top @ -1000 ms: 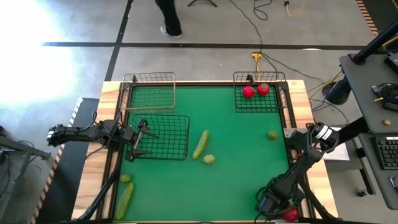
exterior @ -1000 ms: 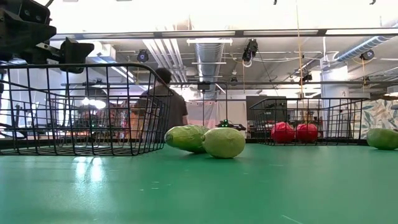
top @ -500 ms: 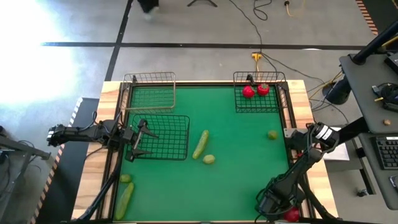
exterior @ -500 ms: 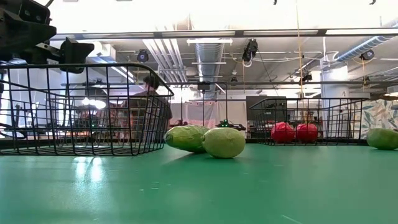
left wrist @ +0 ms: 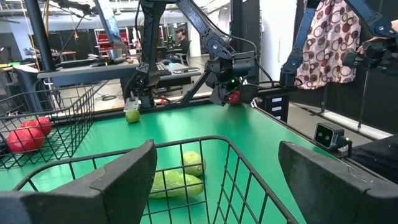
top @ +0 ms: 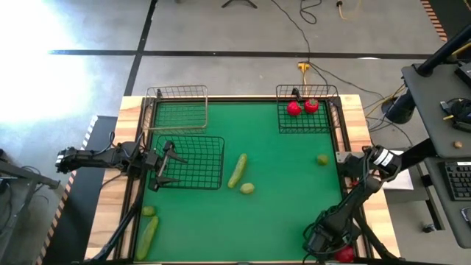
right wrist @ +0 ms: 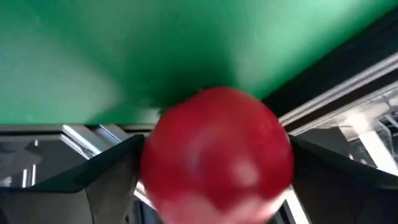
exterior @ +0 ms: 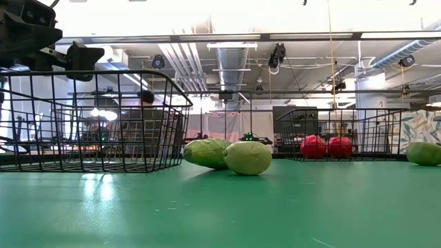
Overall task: Sort produce into baskets
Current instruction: Put the tomato into the right black metal wire basket
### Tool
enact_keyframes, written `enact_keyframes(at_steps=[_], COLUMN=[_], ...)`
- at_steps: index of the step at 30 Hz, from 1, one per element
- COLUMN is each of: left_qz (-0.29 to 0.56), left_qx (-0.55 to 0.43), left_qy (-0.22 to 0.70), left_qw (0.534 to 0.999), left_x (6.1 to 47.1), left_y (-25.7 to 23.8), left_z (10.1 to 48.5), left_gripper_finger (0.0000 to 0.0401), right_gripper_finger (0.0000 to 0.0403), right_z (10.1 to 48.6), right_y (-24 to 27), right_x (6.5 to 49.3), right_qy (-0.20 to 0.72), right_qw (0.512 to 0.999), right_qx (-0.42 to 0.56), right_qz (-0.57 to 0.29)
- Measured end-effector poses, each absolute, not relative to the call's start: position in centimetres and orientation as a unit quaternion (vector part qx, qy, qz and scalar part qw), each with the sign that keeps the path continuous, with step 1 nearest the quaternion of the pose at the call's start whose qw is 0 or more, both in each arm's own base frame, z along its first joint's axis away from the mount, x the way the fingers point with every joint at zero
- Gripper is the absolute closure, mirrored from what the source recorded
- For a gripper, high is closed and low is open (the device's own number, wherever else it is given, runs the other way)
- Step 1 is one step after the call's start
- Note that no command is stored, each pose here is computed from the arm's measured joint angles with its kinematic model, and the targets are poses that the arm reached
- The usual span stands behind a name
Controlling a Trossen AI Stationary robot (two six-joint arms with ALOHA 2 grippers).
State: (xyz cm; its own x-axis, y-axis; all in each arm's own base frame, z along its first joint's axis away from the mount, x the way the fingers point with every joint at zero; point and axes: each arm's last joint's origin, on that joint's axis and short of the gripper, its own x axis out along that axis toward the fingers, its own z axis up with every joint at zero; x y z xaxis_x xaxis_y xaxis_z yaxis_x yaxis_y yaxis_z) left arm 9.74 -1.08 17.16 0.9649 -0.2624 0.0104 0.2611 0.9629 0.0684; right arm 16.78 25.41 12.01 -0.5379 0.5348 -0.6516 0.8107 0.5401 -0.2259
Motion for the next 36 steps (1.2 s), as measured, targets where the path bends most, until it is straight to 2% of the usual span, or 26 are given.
enact_keyframes(at_steps=[8, 14, 18, 22, 26, 30, 36], left_qz=[-0.132, -0.132, -0.132, -0.132, -0.132, -0.132, -0.132], left_qx=[0.033, 0.033, 0.033, 0.033, 0.033, 0.033, 0.033], left_qy=[-0.01, -0.01, -0.01, -0.01, -0.01, -0.01, -0.01], left_qw=[0.991, 0.991, 0.991, 0.991, 0.991, 0.991, 0.991], left_x=[9.7, 9.7, 9.7, 9.7, 9.7, 9.7, 9.7], left_y=[-1.1, -1.1, -1.1, -1.1, -1.1, -1.1, -1.1], left_z=[17.2, 17.2, 17.2, 17.2, 17.2, 17.2, 17.2], left_gripper_finger=[0.0083, 0.0083, 0.0083, 0.0083, 0.0083, 0.0083, 0.0083], right_gripper_finger=[0.0079, 0.0092, 0.0089, 0.0093, 0.009, 0.0092, 0.0089], right_z=[11.8, 13.9, 16.5, 19.4, 22.0, 24.0, 27.4], right_y=[25.1, 24.9, 22.9, 18.8, 12.7, 4.4, -7.6], right_x=[16.7, 18.5, 20.6, 23.3, 26.0, 27.4, 26.2], right_qy=[0.833, 0.823, 0.789, 0.721, 0.644, 0.563, 0.417], right_qw=[0.252, 0.269, 0.35, 0.477, 0.586, 0.649, 0.692], right_qx=[0.405, 0.428, 0.433, 0.416, 0.394, 0.382, 0.385], right_qz=[-0.282, -0.259, -0.262, -0.282, -0.296, -0.341, -0.446])
